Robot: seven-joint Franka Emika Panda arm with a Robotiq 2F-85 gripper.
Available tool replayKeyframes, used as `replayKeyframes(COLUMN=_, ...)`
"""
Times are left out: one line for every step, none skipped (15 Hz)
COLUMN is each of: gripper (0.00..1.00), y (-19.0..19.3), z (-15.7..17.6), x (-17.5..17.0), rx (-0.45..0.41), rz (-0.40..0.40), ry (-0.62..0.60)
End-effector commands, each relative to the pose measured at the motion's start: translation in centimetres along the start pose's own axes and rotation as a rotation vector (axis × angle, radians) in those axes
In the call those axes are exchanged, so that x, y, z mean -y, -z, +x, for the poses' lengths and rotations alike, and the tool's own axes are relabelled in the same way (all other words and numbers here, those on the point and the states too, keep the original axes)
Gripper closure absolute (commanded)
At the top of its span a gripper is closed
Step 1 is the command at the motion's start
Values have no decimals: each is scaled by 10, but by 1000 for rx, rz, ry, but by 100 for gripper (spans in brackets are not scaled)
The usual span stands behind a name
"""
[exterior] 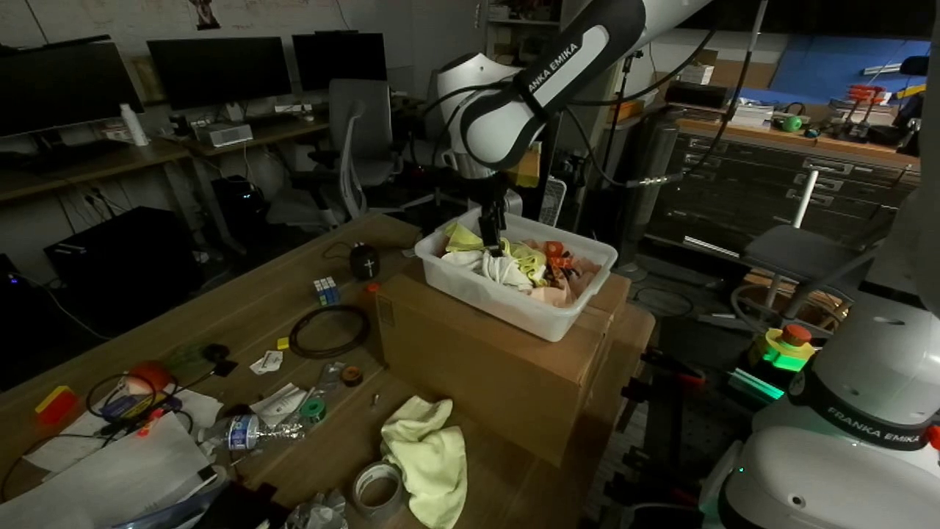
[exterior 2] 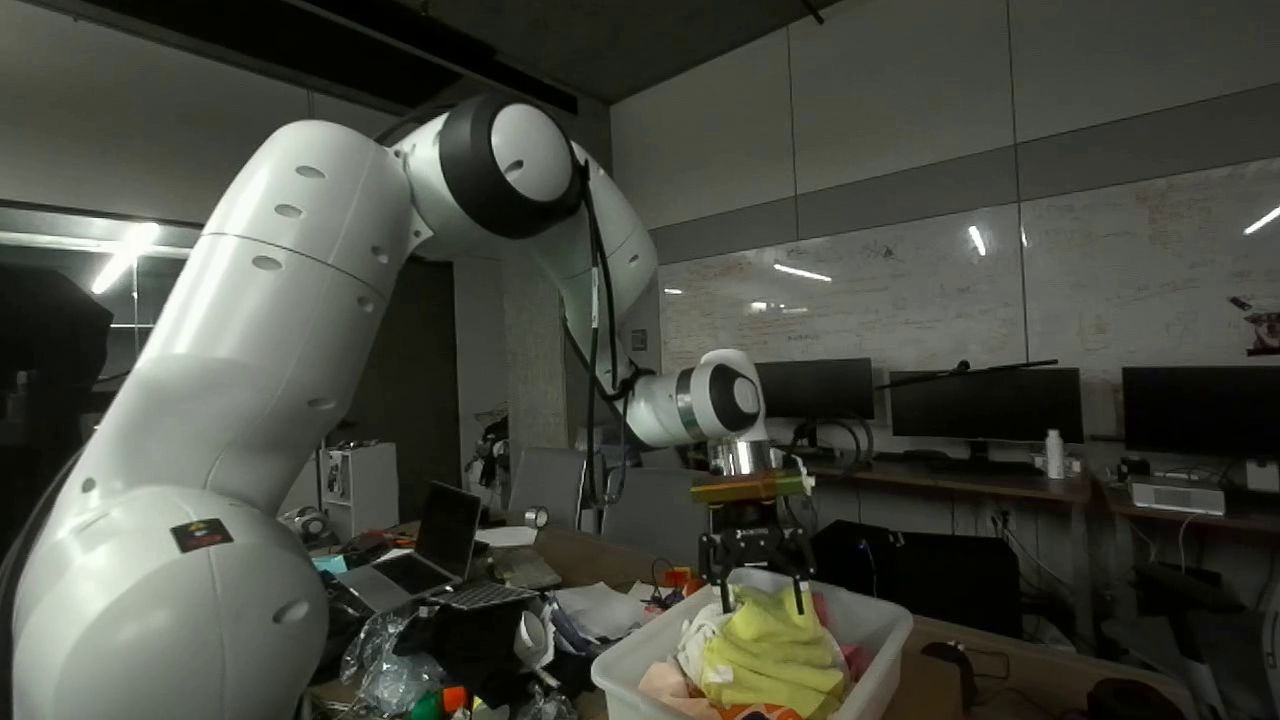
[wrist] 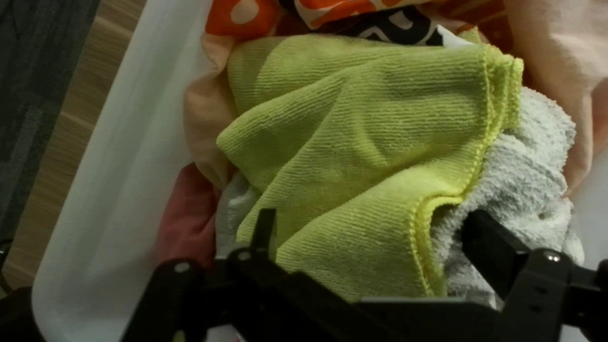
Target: Remove the contents from the storage box and put them on the table
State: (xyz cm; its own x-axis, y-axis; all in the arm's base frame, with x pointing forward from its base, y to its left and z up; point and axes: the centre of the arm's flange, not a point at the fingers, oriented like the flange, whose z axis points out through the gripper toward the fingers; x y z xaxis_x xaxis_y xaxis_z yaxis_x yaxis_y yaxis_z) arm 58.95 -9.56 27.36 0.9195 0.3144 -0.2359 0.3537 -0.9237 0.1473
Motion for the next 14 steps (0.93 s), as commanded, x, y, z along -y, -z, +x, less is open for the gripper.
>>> replayKeyframes(gripper=0, y=-4, z=8, x=-11, rx=-45, rz=34, ry=28)
replayKeyframes(gripper=0, y=-6, z=10, x=-11, rx=-53, rz=47, ry=35)
replayKeyframes(gripper=0, y=-10, z=12, x=-10, rx=-52, rz=63, ry=40)
replayKeyframes(gripper=0, y=-12, z=14, x=-10, rx=-49, rz=80, ry=48)
replayKeyframes(gripper=0, y=-16, z=15, x=-9, rx=-49, rz=97, ry=55)
replayKeyframes(gripper=0, y=-19, z=17, x=-8, rx=-46, rz=110, ry=60)
replayKeyframes(gripper=0, y=-22, z=18, x=-8, rx=-42, rz=120, ry=67)
replayKeyframes(gripper=0, y=-25, z=18, x=-7, rx=-39, rz=124, ry=71)
replayKeyframes(gripper=0, y=-29, z=19, x=-8, rx=-35, rz=129, ry=76)
replayKeyframes(gripper=0, y=-31, z=19, x=-8, rx=-31, rz=126, ry=76)
replayKeyframes(gripper=0, y=-34, z=19, x=-9, rx=-27, rz=126, ry=83)
replayKeyframes(gripper=8, y=-36, z=18, x=-9, rx=-21, rz=125, ry=85)
replayKeyframes(gripper=28, y=-37, z=18, x=-9, rx=-18, rz=127, ry=79)
replayKeyframes(gripper=34, y=-38, z=18, x=-10, rx=-17, rz=122, ry=84)
